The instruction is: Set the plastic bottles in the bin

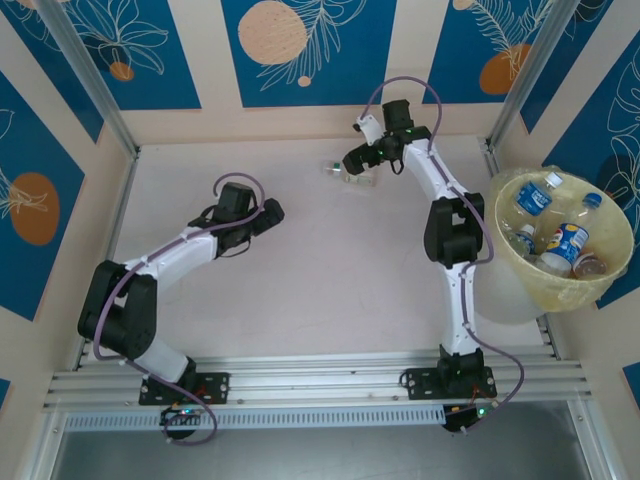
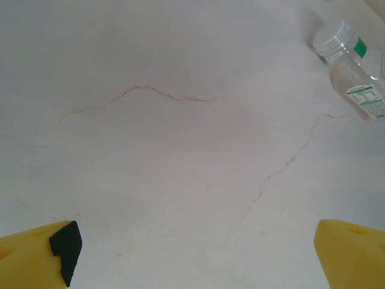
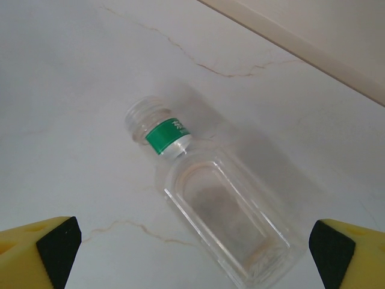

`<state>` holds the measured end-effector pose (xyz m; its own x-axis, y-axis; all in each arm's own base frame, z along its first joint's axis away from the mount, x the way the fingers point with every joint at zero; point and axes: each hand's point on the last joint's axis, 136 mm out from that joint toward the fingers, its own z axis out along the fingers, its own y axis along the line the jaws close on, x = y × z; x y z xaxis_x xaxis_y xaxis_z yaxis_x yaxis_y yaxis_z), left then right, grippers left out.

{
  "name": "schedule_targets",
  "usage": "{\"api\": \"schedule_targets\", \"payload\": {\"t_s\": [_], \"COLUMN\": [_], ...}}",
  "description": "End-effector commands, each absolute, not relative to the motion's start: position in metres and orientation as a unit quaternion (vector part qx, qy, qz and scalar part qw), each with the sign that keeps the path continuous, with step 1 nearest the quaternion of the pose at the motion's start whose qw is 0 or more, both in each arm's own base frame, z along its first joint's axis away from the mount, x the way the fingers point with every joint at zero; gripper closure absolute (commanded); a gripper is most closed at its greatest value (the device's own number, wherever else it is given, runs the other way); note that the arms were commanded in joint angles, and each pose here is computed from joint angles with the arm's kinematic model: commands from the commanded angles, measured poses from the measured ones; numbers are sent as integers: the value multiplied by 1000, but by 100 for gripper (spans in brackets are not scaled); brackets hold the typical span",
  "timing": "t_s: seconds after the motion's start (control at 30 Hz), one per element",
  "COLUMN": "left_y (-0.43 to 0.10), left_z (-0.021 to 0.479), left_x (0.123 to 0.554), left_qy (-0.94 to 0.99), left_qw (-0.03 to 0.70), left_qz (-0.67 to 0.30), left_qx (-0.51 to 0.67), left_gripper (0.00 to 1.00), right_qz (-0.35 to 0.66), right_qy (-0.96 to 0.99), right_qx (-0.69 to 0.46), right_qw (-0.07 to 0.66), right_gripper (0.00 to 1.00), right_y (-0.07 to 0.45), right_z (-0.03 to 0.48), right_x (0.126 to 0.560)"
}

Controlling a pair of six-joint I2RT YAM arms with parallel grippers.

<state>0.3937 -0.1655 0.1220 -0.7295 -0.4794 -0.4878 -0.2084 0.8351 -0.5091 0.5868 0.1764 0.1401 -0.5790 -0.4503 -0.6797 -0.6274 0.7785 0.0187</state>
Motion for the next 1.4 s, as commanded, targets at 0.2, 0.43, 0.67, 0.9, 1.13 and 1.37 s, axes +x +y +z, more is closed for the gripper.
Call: {"api": "schedule_targets", "payload": {"t_s": [0.2,0.43,0.67,0.9,1.13,1.37], "left_y": [-165,-162,-162,-164,-158,-166], "left_z": [121,117,118,113,107,99], "left_x": [403,400,399,397,397,400], "left_qy": [897,897,892,893,891,891], "left_qw": [323,318,319,311,315,294], "left_qz": [-233,-236,-248,-253,-246,-269], "left_qx": [-191,-196,-203,-206,-214,-216], "left_gripper": [0,0,0,0,0,0], "right_qz": [144,231,281,94,103,85], "right_qy": [879,872,861,885,958,963], "right_qx": [-347,-356,-342,-352,-163,-19], "right_qw": [295,245,253,289,212,255], "right_gripper": [0,4,4,1,0,1], "right_y": [195,210,224,209,222,237], "right_z": [94,98,137,100,96,102], "right_x": [594,550,524,569,554,555]}}
